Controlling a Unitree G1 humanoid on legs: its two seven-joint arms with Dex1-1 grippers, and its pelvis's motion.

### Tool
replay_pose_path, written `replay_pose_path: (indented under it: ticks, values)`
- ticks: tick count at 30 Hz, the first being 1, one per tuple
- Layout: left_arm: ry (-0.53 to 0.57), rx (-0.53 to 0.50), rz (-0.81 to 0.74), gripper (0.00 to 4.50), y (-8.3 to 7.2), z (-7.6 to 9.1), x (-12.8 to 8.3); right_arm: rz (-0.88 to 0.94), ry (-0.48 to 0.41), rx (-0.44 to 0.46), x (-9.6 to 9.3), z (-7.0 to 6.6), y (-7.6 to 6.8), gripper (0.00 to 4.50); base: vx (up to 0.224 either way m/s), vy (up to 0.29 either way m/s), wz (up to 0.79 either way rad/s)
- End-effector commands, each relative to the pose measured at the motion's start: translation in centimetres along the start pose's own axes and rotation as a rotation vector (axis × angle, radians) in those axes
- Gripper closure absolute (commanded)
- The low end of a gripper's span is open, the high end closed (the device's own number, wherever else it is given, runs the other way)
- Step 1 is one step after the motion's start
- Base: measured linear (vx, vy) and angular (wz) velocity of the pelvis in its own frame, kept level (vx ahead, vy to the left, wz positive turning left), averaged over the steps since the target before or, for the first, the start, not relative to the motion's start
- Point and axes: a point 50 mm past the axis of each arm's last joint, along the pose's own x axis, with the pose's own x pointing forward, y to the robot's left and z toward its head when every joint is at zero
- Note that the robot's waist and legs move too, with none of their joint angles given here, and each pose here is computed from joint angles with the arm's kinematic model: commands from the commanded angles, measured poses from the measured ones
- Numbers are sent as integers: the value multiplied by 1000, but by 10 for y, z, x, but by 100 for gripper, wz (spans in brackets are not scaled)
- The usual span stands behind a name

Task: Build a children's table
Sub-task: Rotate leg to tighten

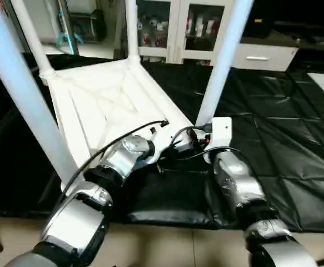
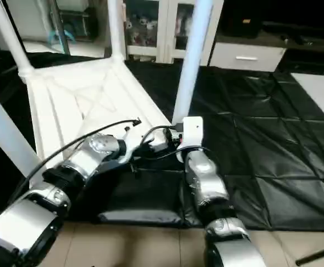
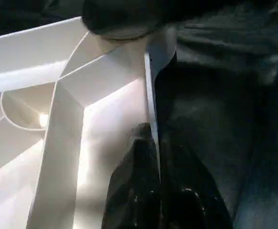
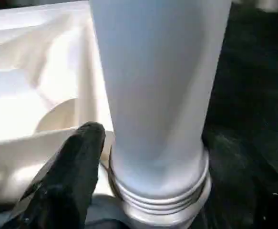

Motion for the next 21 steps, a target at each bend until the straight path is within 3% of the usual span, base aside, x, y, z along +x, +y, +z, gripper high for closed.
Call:
replay_pose_path:
  ticks: [1, 3, 6, 8, 12, 21]
  values:
    - [45, 10, -127, 450, -17, -20, -1, 151, -34, -48, -11, 16, -6, 67, 0, 0, 0]
    - [43, 24, -183, 450, -20, -24, -4, 211, -15, -70, -18, 15, -11, 56, 0, 0, 0]
    - [40, 72, -347, 450, -28, -30, -16, 444, 69, -125, -38, 12, -12, 16, 0, 0, 0]
    - [38, 98, -481, 450, -34, -35, -27, 626, 129, -177, -52, 10, -10, 7, 0, 0, 0]
    - [83, 84, -563, 450, -38, -41, -35, 754, 223, -219, -65, 7, -12, 7, 0, 0, 0]
    - [100, 90, -635, 450, -47, -42, -44, 883, 298, -268, -66, 9, -1, 7, 0, 0, 0]
